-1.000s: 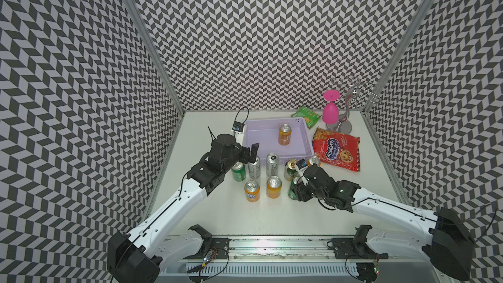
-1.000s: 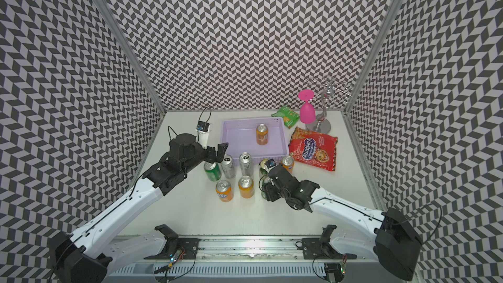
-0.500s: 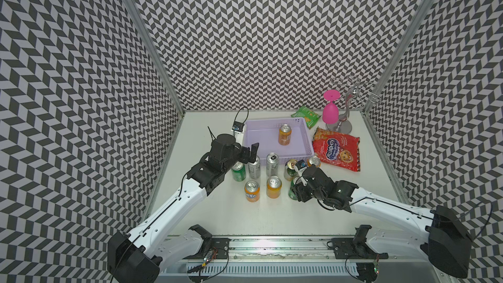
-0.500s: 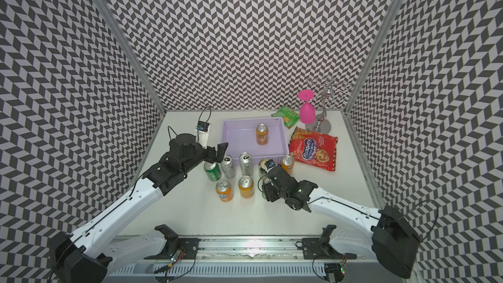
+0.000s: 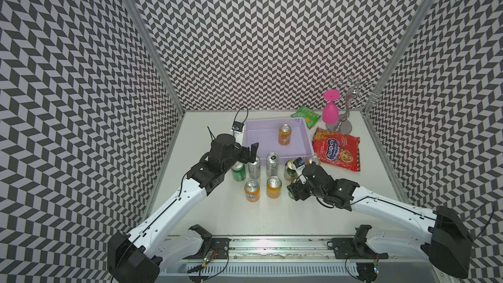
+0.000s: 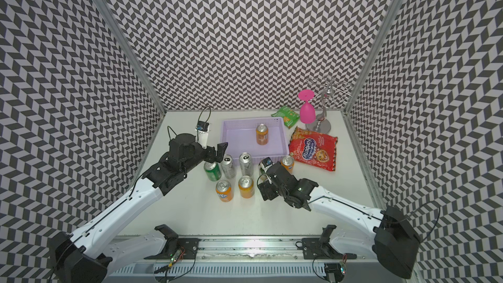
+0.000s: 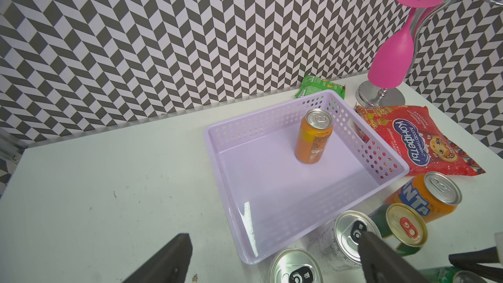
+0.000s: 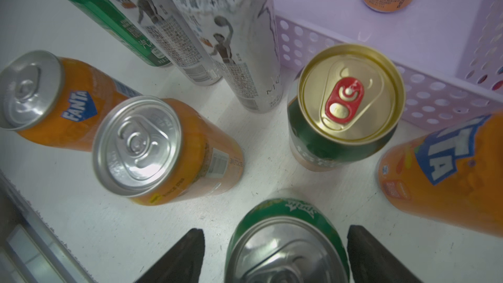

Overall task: Take out the drinks from the basket
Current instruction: Place the drink at the center of the board.

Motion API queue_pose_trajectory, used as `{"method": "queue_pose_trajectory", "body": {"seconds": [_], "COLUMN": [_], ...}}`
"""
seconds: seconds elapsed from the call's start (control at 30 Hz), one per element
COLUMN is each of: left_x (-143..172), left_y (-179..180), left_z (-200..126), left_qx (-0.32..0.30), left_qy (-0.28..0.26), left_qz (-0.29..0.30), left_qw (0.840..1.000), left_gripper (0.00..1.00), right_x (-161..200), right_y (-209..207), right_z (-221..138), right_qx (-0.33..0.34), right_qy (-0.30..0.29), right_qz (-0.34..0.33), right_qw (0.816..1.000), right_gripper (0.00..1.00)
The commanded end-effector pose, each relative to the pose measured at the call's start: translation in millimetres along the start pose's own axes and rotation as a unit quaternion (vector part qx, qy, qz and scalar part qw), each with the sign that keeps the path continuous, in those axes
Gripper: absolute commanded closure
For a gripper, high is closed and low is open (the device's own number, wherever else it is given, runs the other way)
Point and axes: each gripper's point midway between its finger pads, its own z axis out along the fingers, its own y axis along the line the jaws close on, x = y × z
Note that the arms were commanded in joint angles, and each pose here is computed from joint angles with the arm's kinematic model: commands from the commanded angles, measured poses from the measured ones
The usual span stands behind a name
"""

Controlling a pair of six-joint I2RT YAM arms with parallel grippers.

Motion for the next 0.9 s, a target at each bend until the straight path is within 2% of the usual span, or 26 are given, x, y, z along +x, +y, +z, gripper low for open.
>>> {"method": "queue_pose_trajectory", "body": {"seconds": [0.0, 0.2, 0.4, 0.67, 0.87], "left_x": [-12, -14, -14, -13, -12], "left_y": [3, 3, 2, 3, 3], "left_z": [-8, -11, -13, -15, -15], "left_qx": [-0.004, -0.002, 0.001, 0.0, 0.0], "left_qy": [-0.024, -0.029, -0.03, -0.033, -0.033], "left_qz": [0.0, -0.001, 0.001, -0.002, -0.002], "left_qw": [1.0, 1.0, 1.0, 0.999, 0.999], "left_gripper": [0.01, 0.01, 0.01, 0.01, 0.01], "right_x": [-31, -73, -114, -164, -191], "right_y": [5, 3, -10, -49, -79], "right_z": [-21, -49, -64, -55, -27], "right_qx": [-0.007, 0.008, 0.035, 0.042, 0.055], "right_qy": [-0.042, -0.106, -0.156, -0.191, -0.192], "right_qz": [-0.006, -0.023, -0.037, -0.017, -0.001], "right_qw": [0.999, 0.994, 0.987, 0.98, 0.98], "right_gripper": [0.11, 0.0, 0.0, 0.0, 0.0]}}
